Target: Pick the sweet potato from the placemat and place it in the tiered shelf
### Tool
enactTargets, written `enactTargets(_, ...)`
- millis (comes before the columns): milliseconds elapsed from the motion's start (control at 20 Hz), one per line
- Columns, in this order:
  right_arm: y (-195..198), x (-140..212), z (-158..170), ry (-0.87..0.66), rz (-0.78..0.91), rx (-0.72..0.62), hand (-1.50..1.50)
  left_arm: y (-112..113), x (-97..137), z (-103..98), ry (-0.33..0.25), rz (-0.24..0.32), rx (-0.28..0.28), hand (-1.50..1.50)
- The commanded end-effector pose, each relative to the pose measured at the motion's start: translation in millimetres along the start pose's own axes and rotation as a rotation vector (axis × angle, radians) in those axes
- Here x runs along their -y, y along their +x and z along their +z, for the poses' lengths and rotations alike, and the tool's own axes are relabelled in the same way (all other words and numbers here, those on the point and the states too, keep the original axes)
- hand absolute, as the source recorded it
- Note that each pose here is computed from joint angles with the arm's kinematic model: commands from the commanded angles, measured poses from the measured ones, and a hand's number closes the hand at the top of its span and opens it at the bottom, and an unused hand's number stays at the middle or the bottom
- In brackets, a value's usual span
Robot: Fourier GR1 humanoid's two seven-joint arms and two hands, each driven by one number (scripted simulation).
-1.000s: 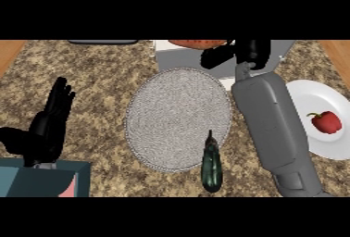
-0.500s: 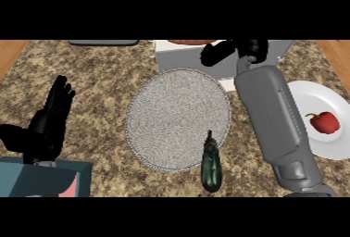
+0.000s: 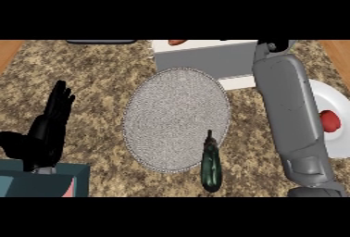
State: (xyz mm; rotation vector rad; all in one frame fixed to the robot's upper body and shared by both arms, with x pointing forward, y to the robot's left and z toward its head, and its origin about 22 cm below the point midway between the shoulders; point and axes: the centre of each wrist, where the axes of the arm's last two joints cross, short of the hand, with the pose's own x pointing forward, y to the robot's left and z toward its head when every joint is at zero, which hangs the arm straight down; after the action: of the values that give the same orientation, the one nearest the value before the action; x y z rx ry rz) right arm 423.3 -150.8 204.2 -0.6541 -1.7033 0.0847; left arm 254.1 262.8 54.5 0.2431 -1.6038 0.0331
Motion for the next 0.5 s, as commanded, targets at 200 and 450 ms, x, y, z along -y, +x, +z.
enactTargets(200, 7, 92, -20, -0.192, -0.063, -0.104, -1.50, -10, 8, 2, 0.015, 0.004, -0.004, 0.00)
enactTargets(450, -18, 149, 12, -0.218, -0.060, -0.148, -1.50, 3, -8, 3, 0.038, -0.016, 0.011, 0.00)
